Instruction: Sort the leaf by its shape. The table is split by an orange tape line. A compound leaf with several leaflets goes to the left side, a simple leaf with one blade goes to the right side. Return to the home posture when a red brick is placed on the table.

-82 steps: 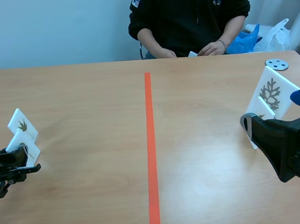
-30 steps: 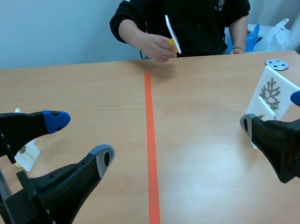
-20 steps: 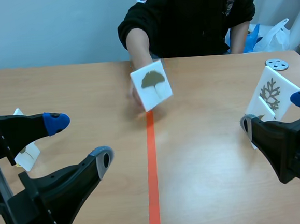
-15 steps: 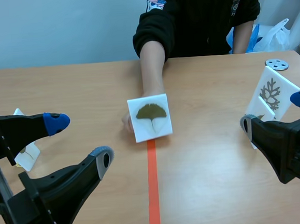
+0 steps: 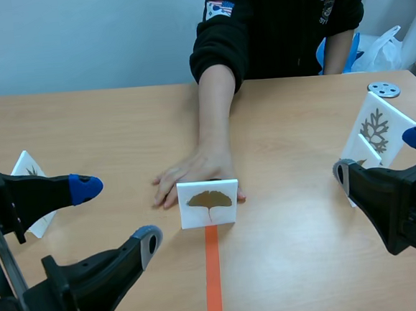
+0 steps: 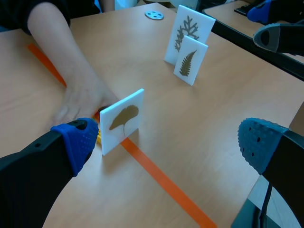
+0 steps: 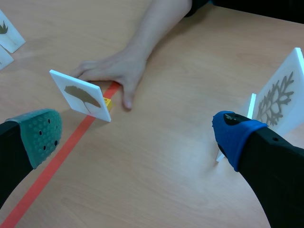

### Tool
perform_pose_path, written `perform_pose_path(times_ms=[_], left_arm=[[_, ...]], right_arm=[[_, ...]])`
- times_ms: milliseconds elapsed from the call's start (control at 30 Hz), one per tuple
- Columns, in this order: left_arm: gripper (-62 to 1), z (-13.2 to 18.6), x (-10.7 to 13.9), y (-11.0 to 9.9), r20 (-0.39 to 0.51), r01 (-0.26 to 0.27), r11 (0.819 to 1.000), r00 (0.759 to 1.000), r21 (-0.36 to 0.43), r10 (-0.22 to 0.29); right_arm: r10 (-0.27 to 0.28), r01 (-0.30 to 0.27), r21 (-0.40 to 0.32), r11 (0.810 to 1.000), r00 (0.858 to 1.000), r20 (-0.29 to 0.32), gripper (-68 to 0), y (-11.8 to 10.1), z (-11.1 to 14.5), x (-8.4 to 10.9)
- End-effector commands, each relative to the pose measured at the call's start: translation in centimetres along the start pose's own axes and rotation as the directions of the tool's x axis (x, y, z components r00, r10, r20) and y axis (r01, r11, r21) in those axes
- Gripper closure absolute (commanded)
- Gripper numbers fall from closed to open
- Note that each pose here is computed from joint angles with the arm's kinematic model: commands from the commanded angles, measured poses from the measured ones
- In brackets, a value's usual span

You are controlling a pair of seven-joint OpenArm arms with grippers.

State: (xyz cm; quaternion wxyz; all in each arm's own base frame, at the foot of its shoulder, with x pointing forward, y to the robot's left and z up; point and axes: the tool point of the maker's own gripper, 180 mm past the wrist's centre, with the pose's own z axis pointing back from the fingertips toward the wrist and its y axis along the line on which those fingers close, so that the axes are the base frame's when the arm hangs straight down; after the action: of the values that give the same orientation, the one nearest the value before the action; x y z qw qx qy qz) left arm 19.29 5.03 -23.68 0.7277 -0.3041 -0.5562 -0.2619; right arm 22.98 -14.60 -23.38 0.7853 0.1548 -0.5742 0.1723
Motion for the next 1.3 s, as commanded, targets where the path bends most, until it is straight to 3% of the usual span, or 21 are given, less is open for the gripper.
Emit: perform_pose_path(times_ms=[0, 300, 733, 1000, 1267], left_arm=[[-62.3, -0.1, -0.2, 0.1, 0.006, -0.003, 1.000, 1.000, 0.003, 0.003], [-62.3, -0.6, -3.2, 3.0, -0.042, -0.005, 0.998, 0.999, 0.066, 0.008], [-62.3, -3.2, -7.1, 6.9, -0.027, -0.044, 0.991, 0.998, 0.130, 0.048], [-62.3, -6.0, -9.2, 7.1, -0.050, 0.047, 0.996, 0.998, 0.078, -0.043], [-62.3, -9.0, -9.7, 7.5, -0.032, 0.126, 0.991, 0.992, 0.033, -0.125]], right_arm=[[0.000, 0.000, 0.002, 1.000, 1.000, 0.023, -67.9, -0.1, -0.1, 0.6], [0.001, -0.001, 0.001, 1.000, 1.000, 0.023, -67.9, -0.1, -0.1, 0.6], [0.000, 0.000, -0.022, 1.000, 1.000, 0.021, -67.9, -0.5, 0.0, 0.6], [0.000, 0.001, -0.025, 1.000, 1.000, 0.021, -67.9, -0.6, 0.0, 0.6], [0.000, 0.001, -0.025, 1.000, 1.000, 0.021, -67.9, -0.6, 0.0, 0.6]])
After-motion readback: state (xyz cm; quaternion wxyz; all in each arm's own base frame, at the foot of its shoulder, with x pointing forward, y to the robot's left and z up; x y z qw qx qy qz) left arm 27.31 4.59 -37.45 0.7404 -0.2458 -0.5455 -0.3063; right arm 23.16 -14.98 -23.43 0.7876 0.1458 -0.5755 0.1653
